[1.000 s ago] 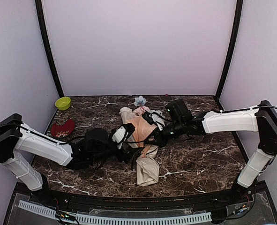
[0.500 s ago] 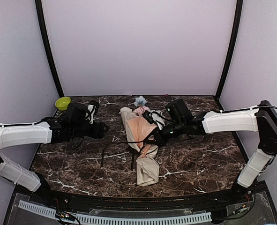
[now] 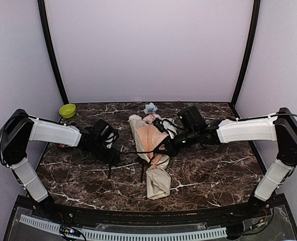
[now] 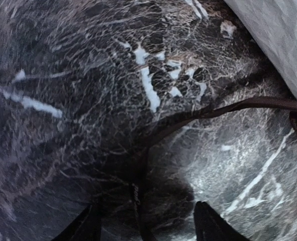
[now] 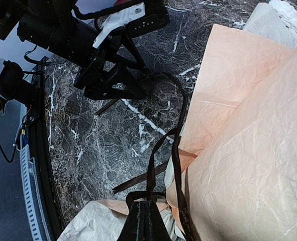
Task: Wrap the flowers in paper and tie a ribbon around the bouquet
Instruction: Pick up the left side of the half-tied ribbon from the folded bouquet.
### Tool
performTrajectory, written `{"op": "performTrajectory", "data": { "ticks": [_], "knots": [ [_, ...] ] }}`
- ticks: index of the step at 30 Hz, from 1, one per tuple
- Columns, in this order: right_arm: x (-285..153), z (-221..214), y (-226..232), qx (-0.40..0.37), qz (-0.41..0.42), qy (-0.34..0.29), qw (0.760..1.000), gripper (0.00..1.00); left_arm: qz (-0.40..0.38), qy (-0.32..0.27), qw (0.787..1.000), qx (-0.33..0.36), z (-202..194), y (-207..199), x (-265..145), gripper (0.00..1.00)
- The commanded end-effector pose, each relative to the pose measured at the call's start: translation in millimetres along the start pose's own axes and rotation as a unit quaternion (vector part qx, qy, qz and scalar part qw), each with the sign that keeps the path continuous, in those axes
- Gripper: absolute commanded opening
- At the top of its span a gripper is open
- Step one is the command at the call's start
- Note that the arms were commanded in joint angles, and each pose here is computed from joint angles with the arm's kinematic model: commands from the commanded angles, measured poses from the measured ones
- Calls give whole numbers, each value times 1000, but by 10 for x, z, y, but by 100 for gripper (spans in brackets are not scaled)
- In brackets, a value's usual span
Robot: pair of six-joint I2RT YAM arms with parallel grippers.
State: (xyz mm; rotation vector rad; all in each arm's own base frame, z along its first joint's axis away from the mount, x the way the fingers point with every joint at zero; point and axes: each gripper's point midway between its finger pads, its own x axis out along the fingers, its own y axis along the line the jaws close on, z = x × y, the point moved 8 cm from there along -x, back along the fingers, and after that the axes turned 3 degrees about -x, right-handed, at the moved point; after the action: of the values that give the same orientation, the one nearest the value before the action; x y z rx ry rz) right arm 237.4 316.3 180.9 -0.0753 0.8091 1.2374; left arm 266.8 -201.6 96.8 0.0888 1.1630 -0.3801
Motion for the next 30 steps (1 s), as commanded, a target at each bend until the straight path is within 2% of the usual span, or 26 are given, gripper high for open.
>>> {"op": "performTrajectory", "data": {
  "ticks": [1,7,12,15,19,22,25,30],
  "knots": [
    [-6,46,-14,-3,-1,-10,1000,0,-16,36,999,20,-33,-48,56,52],
    [7,76,-28,0,-6,-8,1000,0,-30,55,998,26,-159,-45,123,1],
    [-8,116,-32,10,-12,-6,1000,0,-35,-17,998,52,-26,-125,-238,0],
    [-19,155,-23,16,-14,-7,1000,0,-95,-74,981,151,34,-508,-611,0],
    [-39,215,-14,21,-17,-9,1000,0,-237,-69,921,303,-94,-1185,-1013,0],
    [-62,260,14,23,-7,-10,1000,0,-309,-74,873,370,-142,-1614,-1183,0],
    [-78,299,31,21,-4,-11,1000,0,-368,-102,825,416,-83,-2010,-1281,0],
    [-113,361,32,14,-9,-11,1000,0,-424,-149,761,469,96,-2677,-1339,0]
  ]
}}
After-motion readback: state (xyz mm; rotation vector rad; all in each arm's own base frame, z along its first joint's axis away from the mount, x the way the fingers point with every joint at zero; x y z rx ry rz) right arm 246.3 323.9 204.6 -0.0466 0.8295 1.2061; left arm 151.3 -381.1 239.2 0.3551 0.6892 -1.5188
